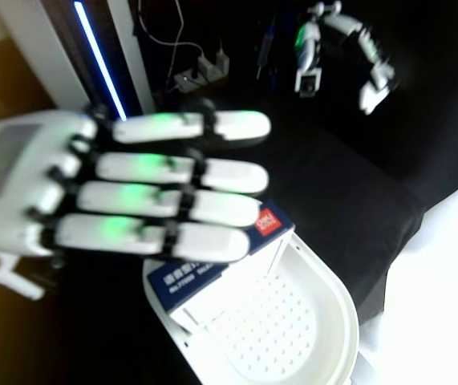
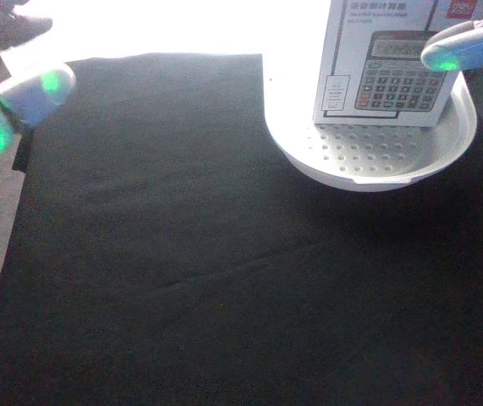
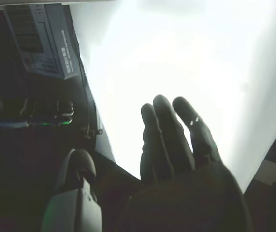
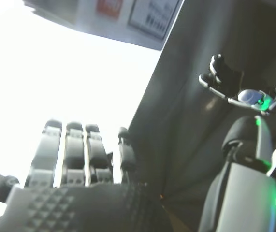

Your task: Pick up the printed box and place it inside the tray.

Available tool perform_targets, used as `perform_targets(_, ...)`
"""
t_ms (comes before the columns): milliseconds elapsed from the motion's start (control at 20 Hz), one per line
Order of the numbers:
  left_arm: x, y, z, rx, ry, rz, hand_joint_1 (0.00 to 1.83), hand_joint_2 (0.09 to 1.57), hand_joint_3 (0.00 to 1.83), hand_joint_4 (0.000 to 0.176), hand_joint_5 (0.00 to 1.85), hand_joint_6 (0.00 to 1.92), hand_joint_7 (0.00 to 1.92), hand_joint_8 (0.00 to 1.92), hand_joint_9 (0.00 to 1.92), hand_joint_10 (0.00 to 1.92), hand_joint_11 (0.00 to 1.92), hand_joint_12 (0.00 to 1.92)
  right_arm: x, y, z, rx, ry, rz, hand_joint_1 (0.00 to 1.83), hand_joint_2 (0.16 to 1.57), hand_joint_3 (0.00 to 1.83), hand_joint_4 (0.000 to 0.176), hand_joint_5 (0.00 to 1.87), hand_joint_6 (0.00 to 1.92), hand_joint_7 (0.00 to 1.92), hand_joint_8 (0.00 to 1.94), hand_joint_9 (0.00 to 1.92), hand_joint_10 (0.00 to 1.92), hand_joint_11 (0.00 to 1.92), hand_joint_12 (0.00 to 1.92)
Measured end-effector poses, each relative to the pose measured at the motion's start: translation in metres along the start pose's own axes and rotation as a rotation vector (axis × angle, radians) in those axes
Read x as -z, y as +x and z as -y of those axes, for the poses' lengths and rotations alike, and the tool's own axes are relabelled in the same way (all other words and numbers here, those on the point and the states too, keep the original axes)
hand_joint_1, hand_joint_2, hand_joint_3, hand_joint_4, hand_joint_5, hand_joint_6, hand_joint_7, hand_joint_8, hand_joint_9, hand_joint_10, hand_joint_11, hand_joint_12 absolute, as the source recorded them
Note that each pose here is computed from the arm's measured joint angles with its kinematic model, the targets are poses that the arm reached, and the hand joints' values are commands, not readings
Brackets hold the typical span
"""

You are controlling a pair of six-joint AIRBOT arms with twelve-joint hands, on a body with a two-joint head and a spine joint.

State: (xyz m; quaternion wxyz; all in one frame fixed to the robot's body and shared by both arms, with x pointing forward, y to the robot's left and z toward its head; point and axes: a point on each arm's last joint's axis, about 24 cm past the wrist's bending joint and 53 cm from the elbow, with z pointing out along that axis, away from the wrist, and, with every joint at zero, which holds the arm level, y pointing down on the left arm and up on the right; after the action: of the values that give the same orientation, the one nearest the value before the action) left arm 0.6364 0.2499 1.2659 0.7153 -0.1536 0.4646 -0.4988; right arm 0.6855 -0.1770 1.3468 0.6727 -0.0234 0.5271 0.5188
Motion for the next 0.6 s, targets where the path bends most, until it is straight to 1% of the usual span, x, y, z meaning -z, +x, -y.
perform_targets(50,0.002,-0.004,0.004,-0.029,0.005,0.0,0.42,1.11,0.0,0.029,0.21,0.0,0.49,0.0,0.4,0.0,0.0,1.09,0.001,0.003,-0.004,-0.002,-0.013,-0.005,0.66,0.64,0.01,0.176,0.0,0.0,0.0,0.0,0.0,0.0,0.0,0.0)
perform_targets(100,0.004,-0.006,0.006,-0.053,0.01,-0.001,0.47,1.1,0.0,0.037,0.15,0.0,0.5,0.0,0.37,0.0,0.0,1.03,0.003,0.008,-0.008,-0.005,-0.021,-0.015,0.66,0.62,0.0,0.176,0.0,0.0,0.0,0.0,0.0,0.0,0.0,0.0)
perform_targets(150,0.005,-0.01,0.009,-0.068,0.023,0.001,0.49,1.1,0.0,0.044,0.12,0.0,0.49,0.0,0.35,0.0,0.0,1.03,0.003,0.011,-0.013,-0.007,-0.036,-0.019,0.66,0.61,0.0,0.176,0.0,0.0,0.0,0.0,0.0,0.0,0.0,0.0)
perform_targets(200,0.005,-0.013,0.014,-0.078,0.043,0.007,0.54,1.08,0.0,0.052,0.08,0.0,0.44,0.0,0.31,0.0,0.0,1.03,0.003,0.012,-0.021,-0.012,-0.058,-0.013,0.64,0.61,0.0,0.176,0.0,0.0,0.0,0.0,0.0,0.0,0.0,0.0)
perform_targets(250,0.006,-0.015,0.018,-0.086,0.059,0.016,0.57,1.05,0.0,0.075,0.07,0.0,0.4,0.0,0.29,0.0,0.0,0.99,0.005,0.012,-0.027,-0.004,-0.073,-0.01,0.63,0.62,0.0,0.176,0.0,0.0,0.0,0.0,0.0,0.0,0.0,0.0)
perform_targets(300,0.006,-0.014,0.023,-0.104,0.077,0.016,0.64,1.03,0.0,0.091,0.08,0.0,0.33,0.0,0.27,0.0,0.0,0.95,0.008,0.011,-0.033,-0.003,-0.09,-0.001,0.64,0.6,0.0,0.176,0.0,0.0,0.0,0.0,0.0,0.0,0.0,0.0)
perform_targets(350,0.008,-0.012,0.027,-0.101,0.086,0.017,0.64,1.0,0.0,0.1,0.07,0.0,0.25,0.0,0.24,0.0,0.0,0.82,0.01,0.011,-0.037,0.001,-0.099,-0.003,0.61,0.61,0.0,0.176,0.0,0.0,0.0,0.0,0.0,0.0,0.04,0.02)
perform_targets(400,0.008,-0.009,0.031,-0.108,0.103,0.006,0.64,1.0,0.0,0.1,0.07,0.0,0.25,0.0,0.24,0.0,0.0,0.82,0.011,0.011,-0.038,-0.004,-0.101,-0.003,0.61,0.61,0.0,0.176,0.0,0.0,0.0,0.0,0.0,0.0,0.04,0.02)
perform_targets(450,0.009,-0.007,0.037,-0.107,0.122,0.002,0.63,1.0,0.0,0.097,0.08,0.0,0.22,0.0,0.22,0.0,0.0,0.84,0.012,0.011,-0.04,-0.007,-0.104,-0.001,0.61,0.61,0.0,0.176,0.0,0.0,0.0,0.0,0.0,0.0,0.05,0.03)
perform_targets(500,0.01,-0.005,0.041,-0.111,0.142,-0.003,0.61,1.0,0.0,0.105,0.06,0.0,0.2,0.0,0.18,0.0,0.0,0.73,0.014,0.011,-0.041,-0.01,-0.109,0.0,0.62,0.64,0.0,0.176,0.0,0.0,0.0,0.0,0.0,0.0,0.01,0.42)
perform_targets(550,0.011,-0.005,0.045,-0.127,0.156,0.0,0.62,0.99,0.0,0.103,0.05,0.0,0.2,0.0,0.16,0.0,0.0,0.68,0.019,0.013,-0.04,-0.014,-0.107,-0.002,0.63,0.6,0.0,0.176,0.0,0.0,0.0,0.0,0.0,0.0,0.0,0.42)
perform_targets(600,0.01,-0.005,0.046,-0.137,0.158,0.001,0.62,0.99,0.0,0.103,0.05,0.0,0.2,0.0,0.16,0.0,0.0,0.68,0.022,0.014,-0.039,-0.017,-0.103,-0.007,0.63,0.6,0.0,0.176,0.0,0.0,0.0,0.0,0.0,0.0,0.0,0.42)
